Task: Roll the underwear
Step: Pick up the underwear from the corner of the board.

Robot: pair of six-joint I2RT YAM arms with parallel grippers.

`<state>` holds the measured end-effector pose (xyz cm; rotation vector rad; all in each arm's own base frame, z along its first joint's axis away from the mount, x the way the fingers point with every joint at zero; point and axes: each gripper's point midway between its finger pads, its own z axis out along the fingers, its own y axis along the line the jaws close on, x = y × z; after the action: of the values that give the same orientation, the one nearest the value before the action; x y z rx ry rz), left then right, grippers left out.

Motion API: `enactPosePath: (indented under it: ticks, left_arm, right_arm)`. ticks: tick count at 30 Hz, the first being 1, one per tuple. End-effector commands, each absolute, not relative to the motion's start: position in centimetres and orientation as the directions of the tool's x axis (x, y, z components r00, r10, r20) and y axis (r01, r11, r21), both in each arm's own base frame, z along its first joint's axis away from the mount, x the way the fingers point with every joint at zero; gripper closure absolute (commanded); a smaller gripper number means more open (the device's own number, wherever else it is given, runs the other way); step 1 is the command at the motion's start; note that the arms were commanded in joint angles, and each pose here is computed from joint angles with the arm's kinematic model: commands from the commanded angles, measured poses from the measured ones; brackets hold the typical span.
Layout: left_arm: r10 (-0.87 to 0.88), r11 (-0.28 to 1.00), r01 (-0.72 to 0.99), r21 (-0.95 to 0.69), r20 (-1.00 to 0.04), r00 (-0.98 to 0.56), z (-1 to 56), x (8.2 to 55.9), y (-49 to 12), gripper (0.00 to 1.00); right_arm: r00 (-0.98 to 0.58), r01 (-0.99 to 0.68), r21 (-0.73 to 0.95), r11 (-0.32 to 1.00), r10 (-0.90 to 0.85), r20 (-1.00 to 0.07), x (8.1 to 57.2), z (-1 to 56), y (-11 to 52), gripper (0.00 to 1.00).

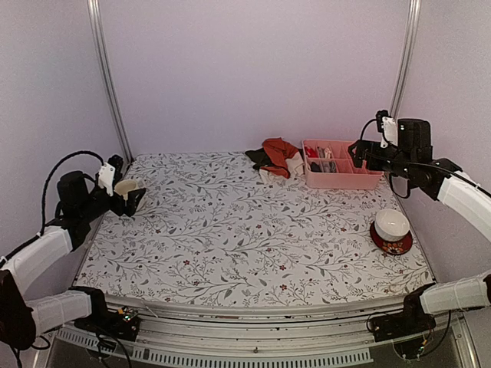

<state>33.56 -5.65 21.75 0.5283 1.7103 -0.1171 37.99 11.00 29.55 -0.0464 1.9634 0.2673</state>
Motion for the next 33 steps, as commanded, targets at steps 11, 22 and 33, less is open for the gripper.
enactPosePath:
  ticks: [11,22,33]
  left_arm:
    - [0.196,0.895,0.43,0.118,-0.97,-0.143,22.5,35.4,-6.4,0.02]
    - [0.181,0.877,0.469,0.103,-0.975,-0.125,22.3,35.5,-7.3,0.01]
    - [0.184,0.846,0.52,0.118,-0.98,-0.077,21.7,34.7,-8.3,0.01]
  right_arm:
    - [-0.352,-0.496,0.513,0.701,0.378,-0.856,35.9,32.6,13.1,0.01]
    - [-0.551,-0.448,0.28,0.849,-0.016,-0.834,45.9,23.1,25.4,0.01]
    - [-0.454,-0.428,-0.138,0.893,-0.345,-0.821,58.4,11.6,35.4,0.01]
